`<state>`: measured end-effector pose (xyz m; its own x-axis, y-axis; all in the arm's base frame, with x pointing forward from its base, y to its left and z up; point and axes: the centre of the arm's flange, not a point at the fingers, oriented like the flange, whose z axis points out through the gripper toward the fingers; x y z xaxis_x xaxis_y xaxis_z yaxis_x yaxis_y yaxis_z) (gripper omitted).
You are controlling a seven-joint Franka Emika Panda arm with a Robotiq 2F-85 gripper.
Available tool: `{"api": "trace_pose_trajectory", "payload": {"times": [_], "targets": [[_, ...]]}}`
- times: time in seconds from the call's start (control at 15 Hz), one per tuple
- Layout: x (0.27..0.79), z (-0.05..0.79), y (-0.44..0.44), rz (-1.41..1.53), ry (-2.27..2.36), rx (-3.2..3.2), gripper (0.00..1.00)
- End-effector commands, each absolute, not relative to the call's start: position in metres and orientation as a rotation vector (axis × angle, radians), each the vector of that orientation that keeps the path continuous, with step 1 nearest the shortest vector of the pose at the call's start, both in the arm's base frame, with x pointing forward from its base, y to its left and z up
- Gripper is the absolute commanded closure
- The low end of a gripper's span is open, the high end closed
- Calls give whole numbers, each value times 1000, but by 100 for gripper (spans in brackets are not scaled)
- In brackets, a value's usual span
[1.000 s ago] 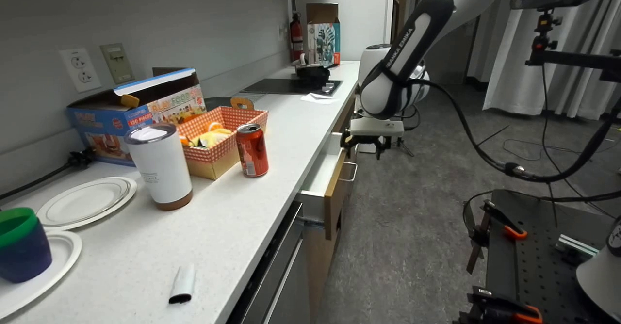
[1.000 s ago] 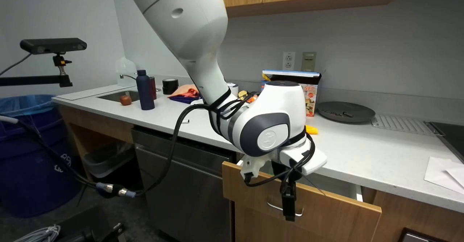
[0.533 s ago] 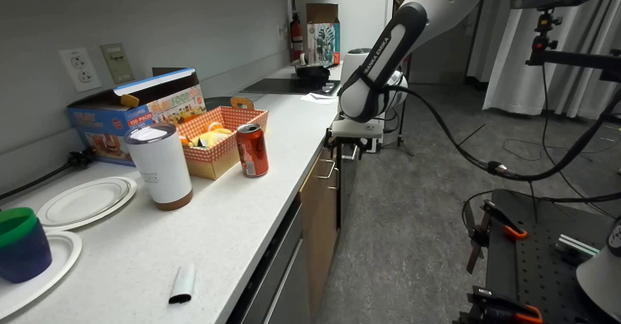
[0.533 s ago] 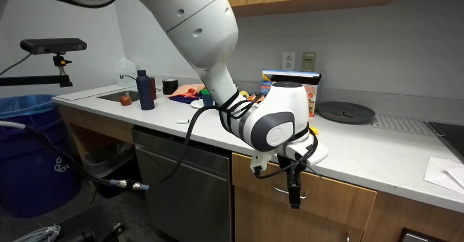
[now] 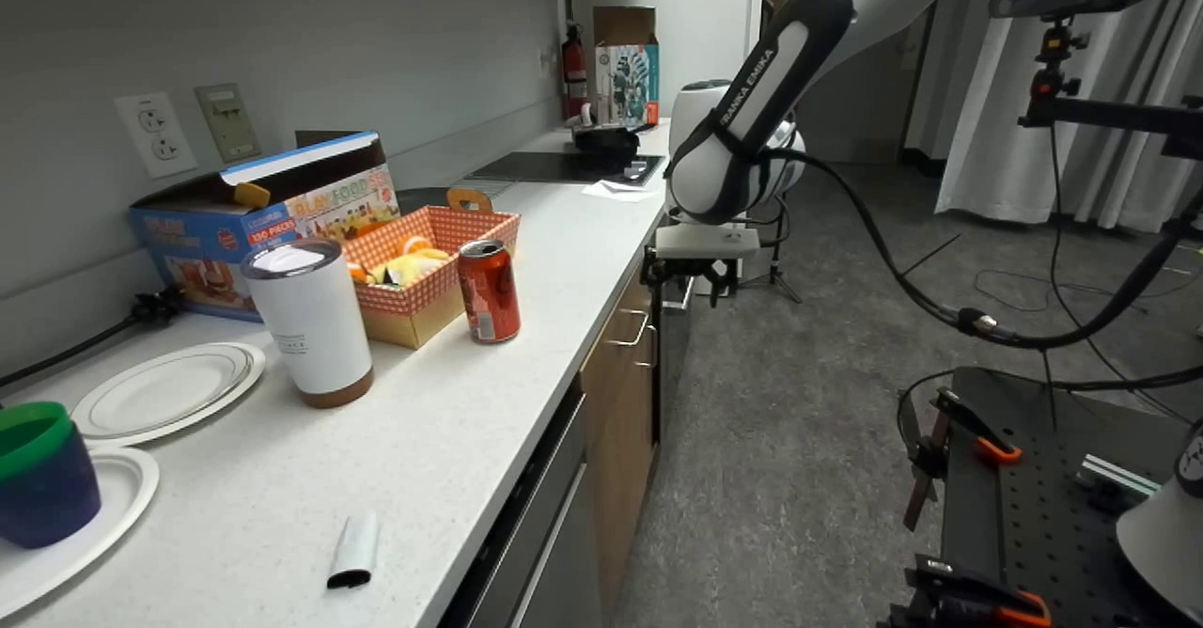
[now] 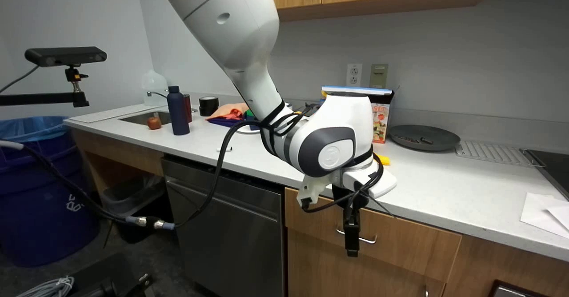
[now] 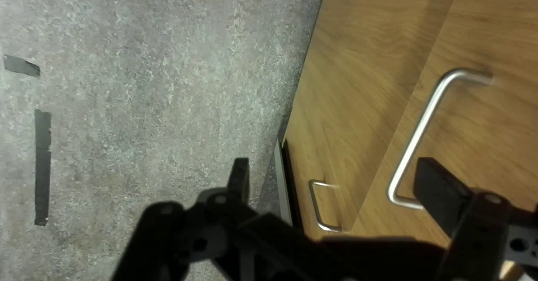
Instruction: Pick up the green toy, put it in the drawer and close the drawer.
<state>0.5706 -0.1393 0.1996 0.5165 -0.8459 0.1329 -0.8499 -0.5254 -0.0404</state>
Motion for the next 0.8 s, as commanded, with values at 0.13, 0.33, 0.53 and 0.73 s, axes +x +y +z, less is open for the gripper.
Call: {"api": "trace_pose_trajectory", "payload": {"times": [0.13, 0.33, 0.53, 0.73], "targets": [[504, 277, -103, 153, -1348, 2730, 0], [482, 314, -81, 251, -1241, 2746, 0], [467, 349, -61, 365, -1162, 2745, 0], [454, 370, -49, 462, -1098, 2753, 0]]}}
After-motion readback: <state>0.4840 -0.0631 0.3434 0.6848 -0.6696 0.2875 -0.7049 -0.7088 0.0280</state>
